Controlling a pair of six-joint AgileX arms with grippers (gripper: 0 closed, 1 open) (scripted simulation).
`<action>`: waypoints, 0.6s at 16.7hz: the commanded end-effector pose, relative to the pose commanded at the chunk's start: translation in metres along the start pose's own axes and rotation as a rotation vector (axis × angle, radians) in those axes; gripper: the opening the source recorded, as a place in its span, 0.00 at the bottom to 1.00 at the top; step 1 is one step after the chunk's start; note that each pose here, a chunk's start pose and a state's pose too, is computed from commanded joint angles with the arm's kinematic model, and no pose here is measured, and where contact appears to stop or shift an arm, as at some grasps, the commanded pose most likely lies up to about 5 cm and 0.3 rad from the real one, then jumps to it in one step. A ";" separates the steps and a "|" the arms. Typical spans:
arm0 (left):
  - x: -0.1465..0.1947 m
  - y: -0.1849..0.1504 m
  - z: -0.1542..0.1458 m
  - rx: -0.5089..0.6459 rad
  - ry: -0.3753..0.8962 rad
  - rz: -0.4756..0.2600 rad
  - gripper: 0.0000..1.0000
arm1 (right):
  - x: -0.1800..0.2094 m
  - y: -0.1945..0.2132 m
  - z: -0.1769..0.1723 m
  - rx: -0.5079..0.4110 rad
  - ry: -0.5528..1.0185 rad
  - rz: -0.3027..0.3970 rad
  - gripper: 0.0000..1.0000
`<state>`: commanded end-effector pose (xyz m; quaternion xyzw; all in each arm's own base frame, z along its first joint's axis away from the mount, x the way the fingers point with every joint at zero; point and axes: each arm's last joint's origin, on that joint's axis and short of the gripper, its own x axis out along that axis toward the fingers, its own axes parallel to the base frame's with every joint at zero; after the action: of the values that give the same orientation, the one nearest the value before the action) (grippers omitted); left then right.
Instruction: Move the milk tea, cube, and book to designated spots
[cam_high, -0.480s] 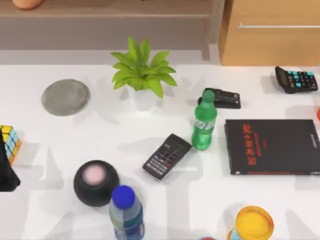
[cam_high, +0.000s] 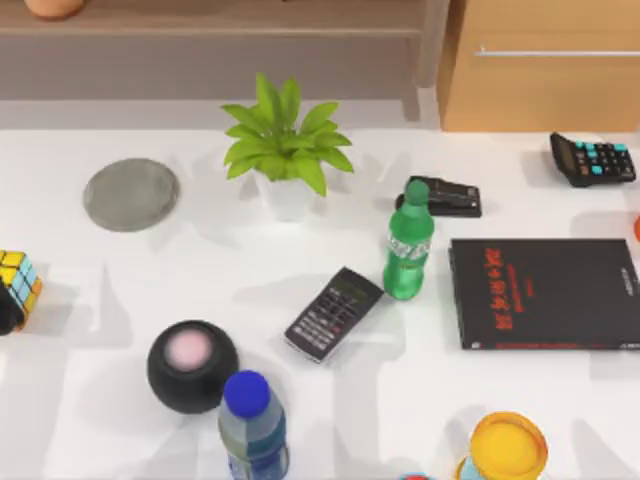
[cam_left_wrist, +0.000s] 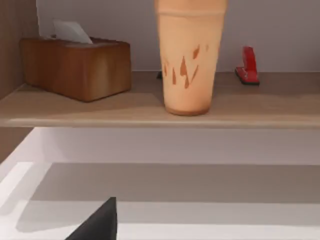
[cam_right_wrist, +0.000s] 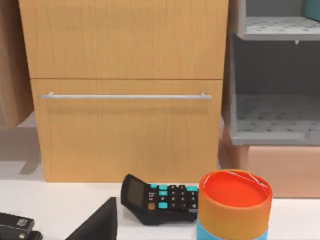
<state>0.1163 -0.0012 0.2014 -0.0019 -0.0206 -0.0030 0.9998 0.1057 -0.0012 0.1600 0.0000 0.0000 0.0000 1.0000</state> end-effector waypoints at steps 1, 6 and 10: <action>0.006 0.000 0.011 -0.001 -0.004 -0.002 1.00 | 0.000 0.000 0.000 0.000 0.000 0.000 1.00; 0.069 0.000 0.056 -0.007 -0.002 -0.010 1.00 | 0.000 0.000 0.000 0.000 0.000 0.000 1.00; 0.147 0.001 0.062 -0.009 0.018 -0.015 1.00 | 0.000 0.000 0.000 0.000 0.000 0.000 1.00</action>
<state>0.2608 -0.0010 0.2691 -0.0064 -0.0114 -0.0105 0.9999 0.1057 -0.0012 0.1600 0.0000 0.0000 0.0000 1.0000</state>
